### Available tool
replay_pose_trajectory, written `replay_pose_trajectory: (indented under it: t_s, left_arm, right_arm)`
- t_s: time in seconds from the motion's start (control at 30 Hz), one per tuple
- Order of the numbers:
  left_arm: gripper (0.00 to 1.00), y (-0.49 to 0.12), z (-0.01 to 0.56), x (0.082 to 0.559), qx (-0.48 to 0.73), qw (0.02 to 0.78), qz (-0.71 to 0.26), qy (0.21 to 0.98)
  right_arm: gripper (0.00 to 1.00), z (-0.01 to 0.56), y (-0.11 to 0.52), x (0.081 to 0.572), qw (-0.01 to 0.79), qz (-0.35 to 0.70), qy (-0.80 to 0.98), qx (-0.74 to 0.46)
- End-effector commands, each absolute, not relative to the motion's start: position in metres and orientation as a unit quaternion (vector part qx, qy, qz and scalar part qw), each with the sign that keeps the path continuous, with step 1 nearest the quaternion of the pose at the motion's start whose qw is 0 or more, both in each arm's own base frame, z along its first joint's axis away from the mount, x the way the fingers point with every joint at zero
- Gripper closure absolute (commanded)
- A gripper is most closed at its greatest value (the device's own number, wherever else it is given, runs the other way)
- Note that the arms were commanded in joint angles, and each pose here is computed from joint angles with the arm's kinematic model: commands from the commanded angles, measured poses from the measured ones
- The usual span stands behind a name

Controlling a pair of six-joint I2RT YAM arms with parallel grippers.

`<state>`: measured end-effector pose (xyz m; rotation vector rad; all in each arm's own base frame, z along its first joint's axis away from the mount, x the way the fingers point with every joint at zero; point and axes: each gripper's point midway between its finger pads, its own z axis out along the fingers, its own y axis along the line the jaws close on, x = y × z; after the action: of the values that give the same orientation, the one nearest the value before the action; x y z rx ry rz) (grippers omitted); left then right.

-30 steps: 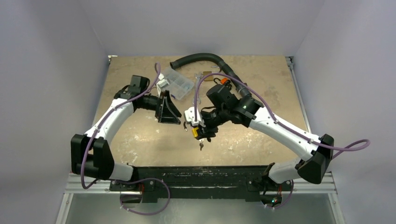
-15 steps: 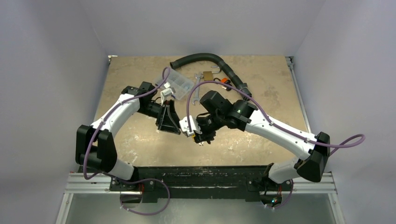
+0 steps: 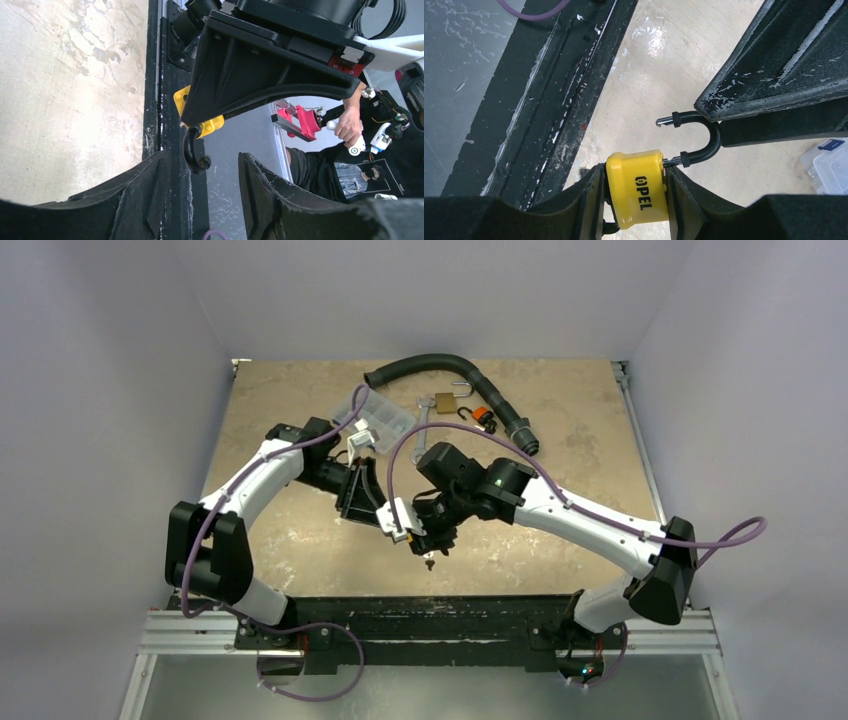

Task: Lock with the key
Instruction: Pick up the lock from the center of the board.

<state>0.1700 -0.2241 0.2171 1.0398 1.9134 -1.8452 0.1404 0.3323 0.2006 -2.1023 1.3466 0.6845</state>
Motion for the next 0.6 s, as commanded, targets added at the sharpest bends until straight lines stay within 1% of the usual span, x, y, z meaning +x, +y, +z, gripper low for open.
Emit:
replay_pose_trajectory:
  t_s: [0.0,0.23,0.37,0.5,0.53,0.57]
  left_arm:
    - [0.46,-0.231,0.232,0.171,0.376,0.166,-0.655,0.634]
    - [0.51,-0.234,0.221,0.169,0.374,0.151,-0.647,0.648]
    - [0.58,-0.237,0.218,0.169,0.374,0.147,-0.642,0.653]
    - [0.75,-0.238,0.220,0.167,0.377,0.149,-0.644,0.649]
    - [0.81,-0.238,0.221,0.166,0.378,0.151,-0.644,0.648]
    - [0.90,-0.238,0.222,0.166,0.379,0.152,-0.646,0.646]
  right_arm:
    - [0.93,0.225,0.345,0.145,0.313,0.249,0.475,-0.784]
    - [0.93,0.230,0.349,0.146,0.317,0.247,0.472,-0.785]
    - [0.93,0.232,0.350,0.145,0.317,0.248,0.470,-0.785]
    - [0.93,0.230,0.350,0.145,0.315,0.247,0.470,-0.787]
    - [0.93,0.230,0.350,0.145,0.315,0.246,0.470,-0.787]
    - [0.93,0.230,0.350,0.145,0.315,0.246,0.469,-0.787]
